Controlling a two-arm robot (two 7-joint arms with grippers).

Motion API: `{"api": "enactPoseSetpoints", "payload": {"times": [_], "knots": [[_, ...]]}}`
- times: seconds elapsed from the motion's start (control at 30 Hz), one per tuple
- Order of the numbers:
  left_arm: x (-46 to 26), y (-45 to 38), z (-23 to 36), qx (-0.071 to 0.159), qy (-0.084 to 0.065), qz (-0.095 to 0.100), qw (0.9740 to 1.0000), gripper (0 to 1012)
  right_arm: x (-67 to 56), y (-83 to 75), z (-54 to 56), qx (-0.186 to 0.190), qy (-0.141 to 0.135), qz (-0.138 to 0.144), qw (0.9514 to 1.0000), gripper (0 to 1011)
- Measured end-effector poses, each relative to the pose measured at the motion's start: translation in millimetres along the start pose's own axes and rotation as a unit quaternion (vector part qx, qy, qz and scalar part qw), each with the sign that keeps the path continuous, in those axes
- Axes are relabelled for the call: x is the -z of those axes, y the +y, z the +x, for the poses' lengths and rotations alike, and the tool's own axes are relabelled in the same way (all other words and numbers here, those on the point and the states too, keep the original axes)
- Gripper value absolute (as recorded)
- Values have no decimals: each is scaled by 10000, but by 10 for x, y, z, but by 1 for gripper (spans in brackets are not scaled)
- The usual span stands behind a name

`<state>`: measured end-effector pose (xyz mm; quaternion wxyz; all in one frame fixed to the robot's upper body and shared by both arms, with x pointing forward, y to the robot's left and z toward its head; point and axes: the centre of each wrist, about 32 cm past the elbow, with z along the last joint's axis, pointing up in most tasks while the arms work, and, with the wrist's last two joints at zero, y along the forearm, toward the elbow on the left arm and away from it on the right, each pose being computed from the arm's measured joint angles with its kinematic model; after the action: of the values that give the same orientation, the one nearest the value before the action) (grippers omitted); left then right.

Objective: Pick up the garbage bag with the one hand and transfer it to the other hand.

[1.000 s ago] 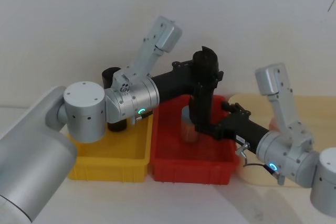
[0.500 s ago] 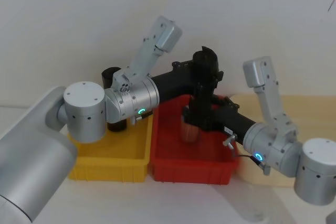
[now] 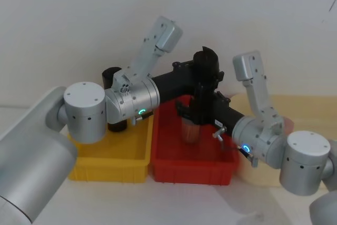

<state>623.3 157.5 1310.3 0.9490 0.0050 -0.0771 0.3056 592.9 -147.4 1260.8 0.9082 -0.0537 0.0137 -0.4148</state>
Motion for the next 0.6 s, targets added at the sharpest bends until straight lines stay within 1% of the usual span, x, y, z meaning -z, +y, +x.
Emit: {"api": "enactPoseSetpoints", "payload": {"times": [0.13,0.17,0.23,0.3,0.37,0.4,0.43,0.6], "knots": [[0,0,0,0,0,0,10000,486,5,43,-1,32,2,1,10000,907],[0,0,0,-2,0,0,10000,486,6,54,-3,38,0,0,10000,907],[0,1,1,-2,0,0,10000,486,6,66,-3,47,-1,0,10000,820],[0,1,1,-3,0,0,10000,486,8,77,-3,57,0,-1,10000,803],[0,1,1,-3,0,0,10000,486,10,90,-3,67,-1,-3,10000,711],[0,0,1,-3,0,0,10000,486,12,98,-4,72,-1,-6,10000,711],[0,0,0,-3,0,0,10000,486,12,101,-4,74,-1,-7,10000,658],[0,1,1,-4,0,0,10000,486,12,117,-4,85,-2,-5,10000,517]]}}
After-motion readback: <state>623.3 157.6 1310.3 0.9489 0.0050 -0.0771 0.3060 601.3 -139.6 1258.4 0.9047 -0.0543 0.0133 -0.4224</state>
